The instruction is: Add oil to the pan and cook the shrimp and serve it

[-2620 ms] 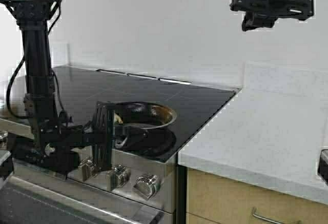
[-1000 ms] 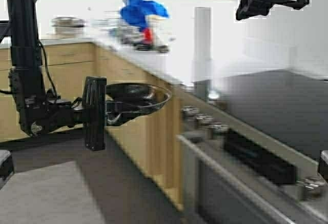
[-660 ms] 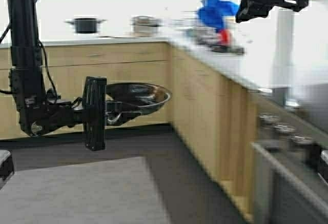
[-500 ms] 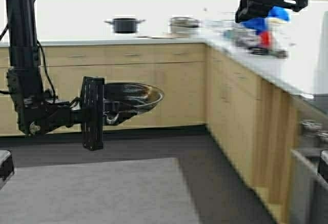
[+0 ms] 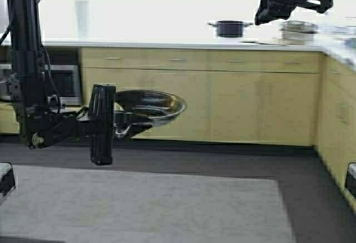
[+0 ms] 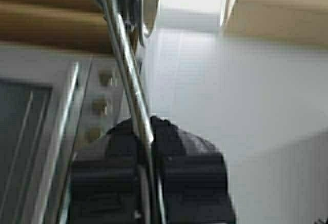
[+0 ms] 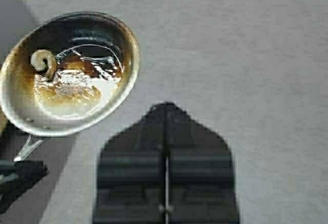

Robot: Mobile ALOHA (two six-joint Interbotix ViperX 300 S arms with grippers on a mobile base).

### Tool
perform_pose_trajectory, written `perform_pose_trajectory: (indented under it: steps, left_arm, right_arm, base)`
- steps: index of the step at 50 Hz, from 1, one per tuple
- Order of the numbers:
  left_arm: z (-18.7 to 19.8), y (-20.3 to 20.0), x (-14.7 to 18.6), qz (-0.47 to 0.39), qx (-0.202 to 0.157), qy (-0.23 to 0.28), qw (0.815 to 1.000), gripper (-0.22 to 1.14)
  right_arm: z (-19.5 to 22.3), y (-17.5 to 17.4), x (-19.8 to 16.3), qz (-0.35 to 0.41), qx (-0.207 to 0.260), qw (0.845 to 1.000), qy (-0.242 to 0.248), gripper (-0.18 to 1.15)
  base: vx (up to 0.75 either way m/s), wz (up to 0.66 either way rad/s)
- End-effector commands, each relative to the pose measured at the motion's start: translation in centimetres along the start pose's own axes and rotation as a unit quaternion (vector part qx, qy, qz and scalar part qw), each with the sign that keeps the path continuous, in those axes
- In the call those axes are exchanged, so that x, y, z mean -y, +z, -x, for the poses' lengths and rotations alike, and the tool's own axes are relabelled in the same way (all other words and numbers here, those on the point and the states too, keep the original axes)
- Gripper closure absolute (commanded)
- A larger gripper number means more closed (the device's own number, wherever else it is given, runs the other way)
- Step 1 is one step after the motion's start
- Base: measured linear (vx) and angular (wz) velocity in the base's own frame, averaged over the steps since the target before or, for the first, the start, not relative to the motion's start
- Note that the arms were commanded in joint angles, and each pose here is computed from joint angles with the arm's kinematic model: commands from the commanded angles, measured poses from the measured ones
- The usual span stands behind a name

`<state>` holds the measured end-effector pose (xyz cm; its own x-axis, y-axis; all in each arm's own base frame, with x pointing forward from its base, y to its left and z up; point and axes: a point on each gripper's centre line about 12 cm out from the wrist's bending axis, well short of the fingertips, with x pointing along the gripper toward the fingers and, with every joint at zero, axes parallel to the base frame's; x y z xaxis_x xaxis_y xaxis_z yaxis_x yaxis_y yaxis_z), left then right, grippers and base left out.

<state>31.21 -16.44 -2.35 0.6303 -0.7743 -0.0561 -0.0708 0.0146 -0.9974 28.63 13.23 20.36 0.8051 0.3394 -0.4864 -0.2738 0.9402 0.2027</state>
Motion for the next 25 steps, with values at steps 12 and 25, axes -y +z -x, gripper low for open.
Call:
perform_pose_trajectory:
  steps: [12,25]
  left_arm:
    - [-1.3,0.7,3.4,-0.043,-0.002,-0.061,0.997,0.89]
    - [-1.6,0.8,3.8,-0.046,-0.003,-0.067,0.997,0.89]
  right_arm:
    - [-0.8,0.5,0.0,0.011,0.001,1.0,-0.002,0.92]
    - [-0.3,0.9,-0.1,0.011,0.009,1.0,0.0,0.92]
  base:
    - [0.05,0.38]
    - [0.09,0.51]
